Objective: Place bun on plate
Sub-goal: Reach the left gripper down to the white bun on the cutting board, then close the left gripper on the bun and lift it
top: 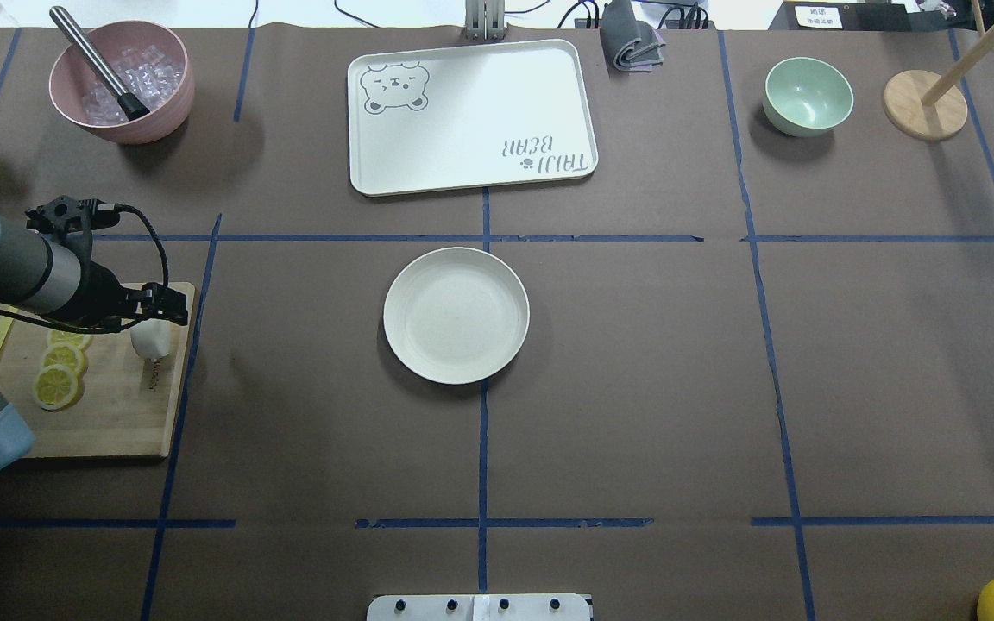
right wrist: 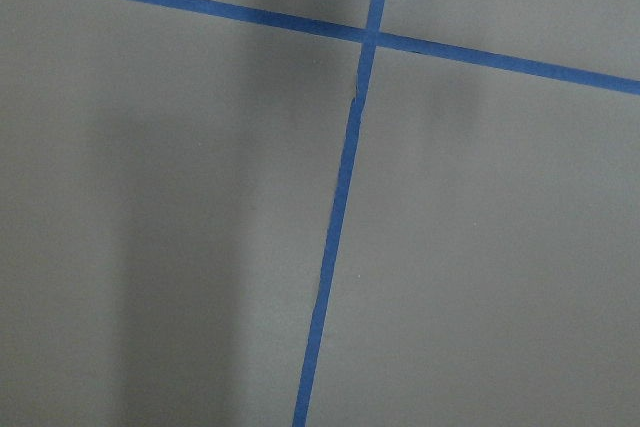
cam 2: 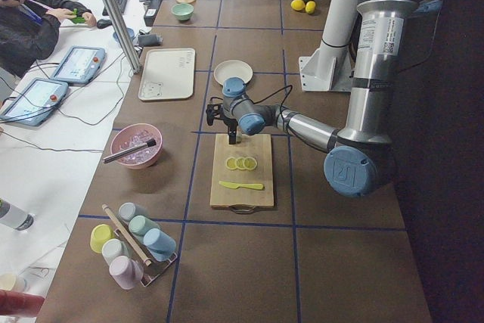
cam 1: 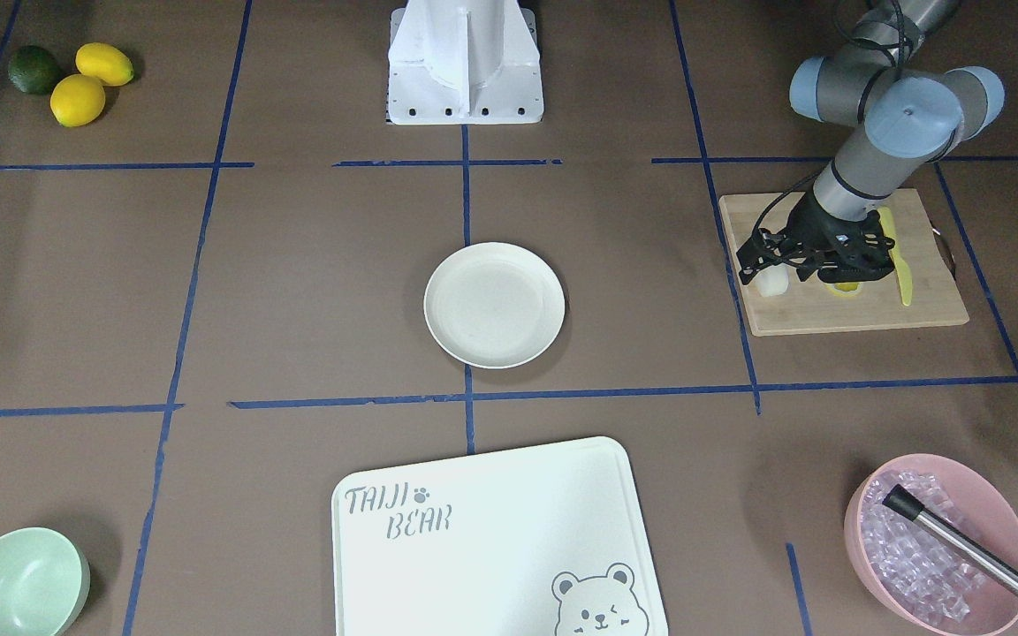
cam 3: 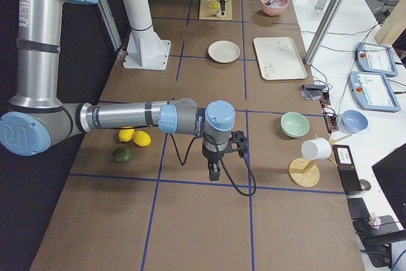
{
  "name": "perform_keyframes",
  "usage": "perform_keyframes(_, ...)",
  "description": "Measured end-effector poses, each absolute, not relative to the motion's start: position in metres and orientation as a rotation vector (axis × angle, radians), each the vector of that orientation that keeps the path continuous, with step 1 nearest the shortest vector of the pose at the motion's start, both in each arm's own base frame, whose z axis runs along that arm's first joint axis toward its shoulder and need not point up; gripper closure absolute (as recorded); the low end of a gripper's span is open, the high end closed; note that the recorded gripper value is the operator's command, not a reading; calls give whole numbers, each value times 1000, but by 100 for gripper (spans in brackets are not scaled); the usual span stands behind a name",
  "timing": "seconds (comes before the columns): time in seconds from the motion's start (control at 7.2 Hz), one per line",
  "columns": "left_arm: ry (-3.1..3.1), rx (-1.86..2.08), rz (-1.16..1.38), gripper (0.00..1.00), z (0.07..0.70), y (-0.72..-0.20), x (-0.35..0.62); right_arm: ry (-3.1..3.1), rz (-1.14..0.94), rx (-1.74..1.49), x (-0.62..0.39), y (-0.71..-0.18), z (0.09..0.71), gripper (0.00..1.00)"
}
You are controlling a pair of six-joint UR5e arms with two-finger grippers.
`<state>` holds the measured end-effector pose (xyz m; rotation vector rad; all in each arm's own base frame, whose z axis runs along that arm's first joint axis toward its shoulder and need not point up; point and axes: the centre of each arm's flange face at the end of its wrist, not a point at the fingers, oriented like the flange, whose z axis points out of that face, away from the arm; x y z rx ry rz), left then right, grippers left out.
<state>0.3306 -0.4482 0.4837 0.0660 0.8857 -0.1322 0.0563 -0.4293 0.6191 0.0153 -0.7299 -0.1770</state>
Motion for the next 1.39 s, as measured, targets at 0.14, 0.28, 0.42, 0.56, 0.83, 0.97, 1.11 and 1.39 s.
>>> perform_keyframes(0.14,878,76,-138,62,484,-447,332,-730,-177,16,56,-429,619,0)
perform_keyframes(0.28,872,81,-136,64,484,-445,334,-730,-177,16,56,-430,618,0)
perform_keyframes(0.42,868,81,-132,66,484,-443,337,-730,-177,17,56,-430,618,0)
perform_keyframes(0.56,866,81,-130,70,485,-443,337,-730,-177,17,56,-430,618,0)
perform_keyframes(0.83,877,88,-124,71,477,-441,337,-730,-178,19,56,-431,617,0)
perform_keyframes(0.97,887,92,-121,71,465,-439,336,-730,-178,20,56,-431,617,0)
perform_keyframes(1.11,892,85,-134,71,446,-439,339,-730,-177,19,56,-431,617,0)
perform_keyframes(1.39,908,32,-205,70,372,-446,380,-732,-177,18,56,-431,618,0)
